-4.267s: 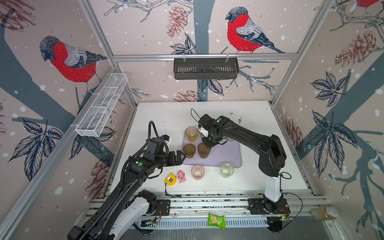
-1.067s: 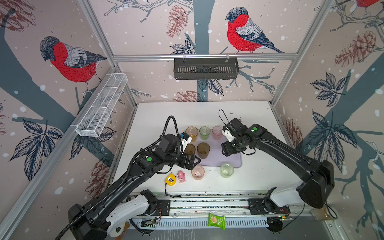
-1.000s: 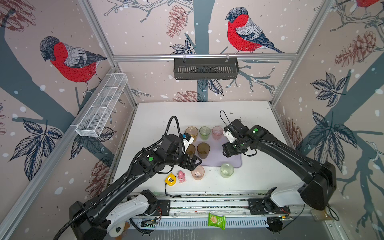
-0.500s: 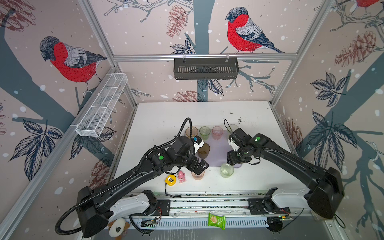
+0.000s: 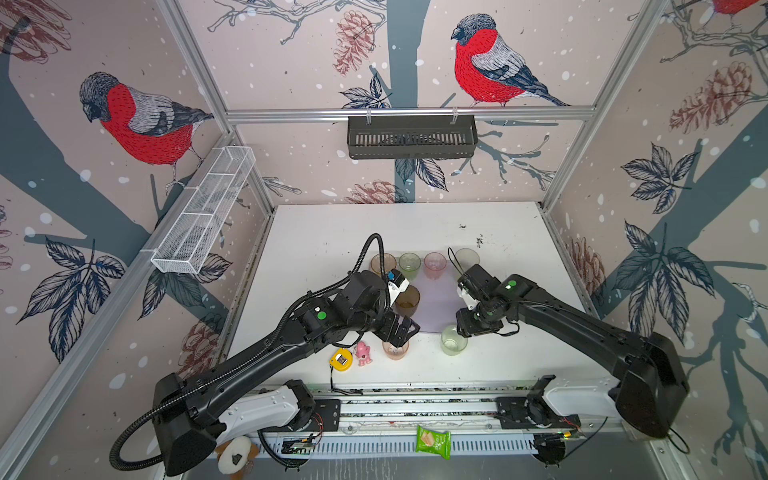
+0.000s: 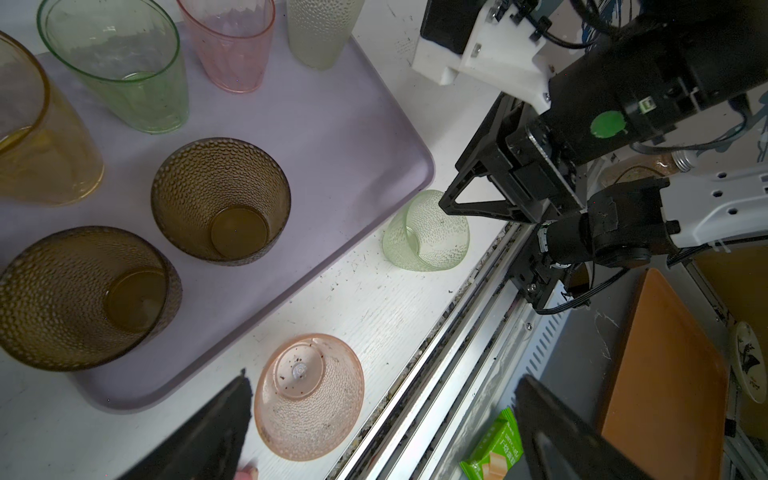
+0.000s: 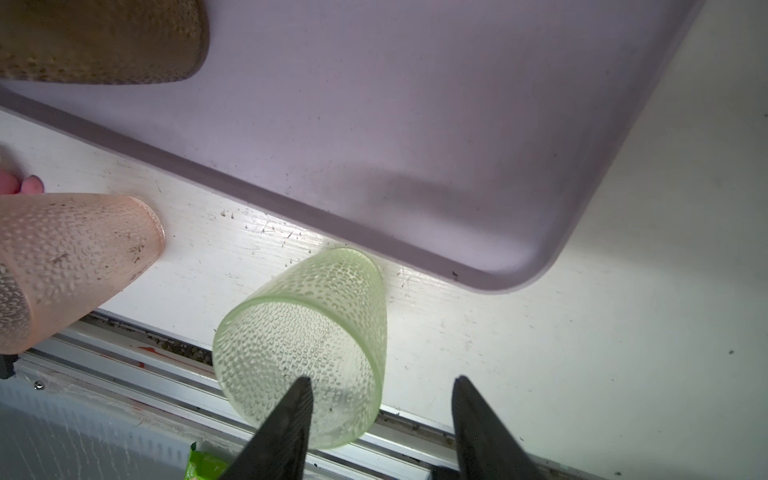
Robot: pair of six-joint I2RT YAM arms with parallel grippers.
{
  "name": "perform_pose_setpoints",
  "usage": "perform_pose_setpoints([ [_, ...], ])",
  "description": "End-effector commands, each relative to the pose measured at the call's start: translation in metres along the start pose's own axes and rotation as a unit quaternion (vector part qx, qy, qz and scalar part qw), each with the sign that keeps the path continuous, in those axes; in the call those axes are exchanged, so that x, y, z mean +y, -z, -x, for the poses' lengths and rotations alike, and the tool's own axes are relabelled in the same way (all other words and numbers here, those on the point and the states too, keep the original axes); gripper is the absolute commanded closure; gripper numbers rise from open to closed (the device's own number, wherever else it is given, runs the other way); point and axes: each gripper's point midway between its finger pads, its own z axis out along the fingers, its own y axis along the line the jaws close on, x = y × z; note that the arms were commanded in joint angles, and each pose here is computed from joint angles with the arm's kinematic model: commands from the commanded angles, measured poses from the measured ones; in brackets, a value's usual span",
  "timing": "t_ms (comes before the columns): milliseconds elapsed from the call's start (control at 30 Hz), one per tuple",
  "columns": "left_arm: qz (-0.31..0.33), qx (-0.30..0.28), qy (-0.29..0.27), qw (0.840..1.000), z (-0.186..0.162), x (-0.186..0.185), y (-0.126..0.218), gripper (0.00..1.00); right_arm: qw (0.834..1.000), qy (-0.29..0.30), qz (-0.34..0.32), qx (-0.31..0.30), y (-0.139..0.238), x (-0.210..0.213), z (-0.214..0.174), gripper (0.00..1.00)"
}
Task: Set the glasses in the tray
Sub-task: 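Lower the right gripper onto the pale green glass while the left gripper advances, then close the right gripper on the pale green glass rim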
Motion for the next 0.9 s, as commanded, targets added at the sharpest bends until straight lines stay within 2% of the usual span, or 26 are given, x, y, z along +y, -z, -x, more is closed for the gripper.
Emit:
perform_pose_setpoints([
  [0, -0.003, -0.015, -0.013, 1.000, 0.007, -0.003, 0.003, 0.02, 1.000, -0.002, 0.002, 0.001, -0.004, 0.002, 0.000, 0.48],
  [233, -0.001, -0.016, -0.012, 1.000, 0.006, -0.002, 0.005, 0.02, 1.000, 0.005, -0.001, 0.003, -0.010, 0.003, 0.000, 0.61],
  [867, 0.002, -0.013, -0.009, 1.000, 0.005, 0.000, 0.002, 0.02, 1.000, 0.020, -0.018, 0.013, -0.022, 0.000, -0.002, 0.73],
])
